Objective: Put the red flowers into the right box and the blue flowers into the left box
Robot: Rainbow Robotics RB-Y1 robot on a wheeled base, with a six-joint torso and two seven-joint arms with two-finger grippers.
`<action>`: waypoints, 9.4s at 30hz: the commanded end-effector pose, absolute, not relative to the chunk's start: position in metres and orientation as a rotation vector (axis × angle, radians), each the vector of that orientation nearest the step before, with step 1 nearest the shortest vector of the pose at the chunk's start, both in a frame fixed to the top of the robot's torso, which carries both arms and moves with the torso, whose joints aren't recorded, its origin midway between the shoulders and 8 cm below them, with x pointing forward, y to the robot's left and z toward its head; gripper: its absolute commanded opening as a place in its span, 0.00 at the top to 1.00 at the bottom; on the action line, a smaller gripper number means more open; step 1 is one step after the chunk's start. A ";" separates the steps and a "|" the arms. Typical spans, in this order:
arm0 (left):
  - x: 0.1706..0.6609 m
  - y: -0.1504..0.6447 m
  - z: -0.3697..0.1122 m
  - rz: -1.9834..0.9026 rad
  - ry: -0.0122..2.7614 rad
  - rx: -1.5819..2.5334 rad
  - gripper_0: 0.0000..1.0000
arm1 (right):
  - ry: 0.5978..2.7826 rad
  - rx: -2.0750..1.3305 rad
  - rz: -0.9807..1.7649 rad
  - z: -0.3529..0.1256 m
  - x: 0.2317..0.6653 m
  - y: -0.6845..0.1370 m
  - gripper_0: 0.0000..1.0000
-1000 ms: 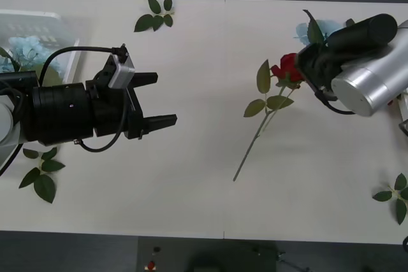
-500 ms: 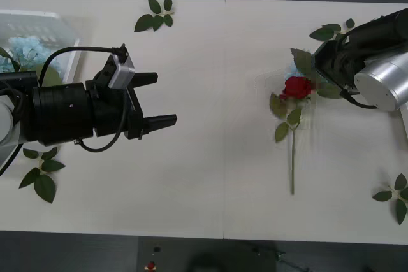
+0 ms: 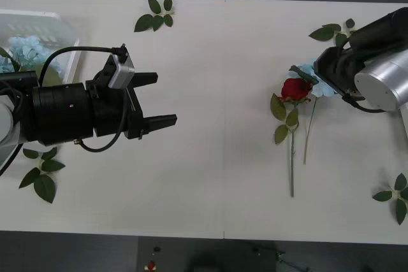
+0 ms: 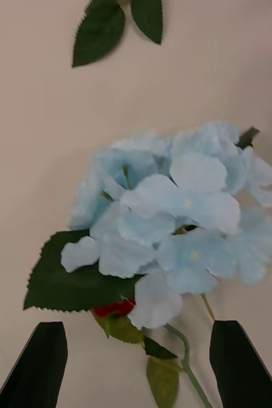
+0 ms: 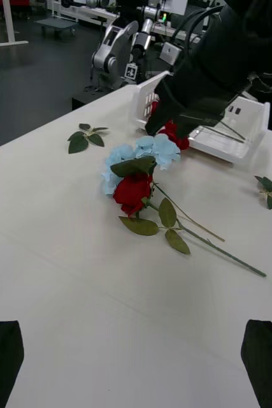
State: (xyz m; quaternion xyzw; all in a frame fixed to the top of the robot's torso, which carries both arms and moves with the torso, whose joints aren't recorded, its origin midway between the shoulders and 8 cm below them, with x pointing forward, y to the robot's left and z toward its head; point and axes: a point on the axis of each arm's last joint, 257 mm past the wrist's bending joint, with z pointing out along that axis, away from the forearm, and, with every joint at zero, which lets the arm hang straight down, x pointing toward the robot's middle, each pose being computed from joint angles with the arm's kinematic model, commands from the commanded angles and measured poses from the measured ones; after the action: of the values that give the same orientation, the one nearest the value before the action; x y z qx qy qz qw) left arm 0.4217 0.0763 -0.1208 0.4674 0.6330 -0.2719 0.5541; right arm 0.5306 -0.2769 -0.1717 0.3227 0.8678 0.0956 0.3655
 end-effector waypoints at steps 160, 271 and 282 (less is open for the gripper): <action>0.457 0.001 -0.104 -1.072 1.457 0.708 0.04 | 1.659 -0.515 1.027 -0.009 0.484 0.045 1.00; 0.456 0.231 -0.061 -0.651 1.691 0.840 0.58 | 2.425 0.220 -0.072 -0.310 0.558 -0.228 0.72; 0.434 0.133 -0.127 -0.694 1.645 0.956 0.59 | 2.410 0.211 -0.096 -0.306 0.562 -0.239 0.96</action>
State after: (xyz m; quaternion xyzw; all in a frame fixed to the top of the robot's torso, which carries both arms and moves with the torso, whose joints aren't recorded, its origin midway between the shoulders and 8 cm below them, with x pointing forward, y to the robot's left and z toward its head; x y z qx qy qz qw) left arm 0.4394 0.1401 -0.1333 0.3916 0.6962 -0.3002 0.5213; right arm 0.5460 -0.2394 -0.3279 0.1145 0.9360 -0.0283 0.3316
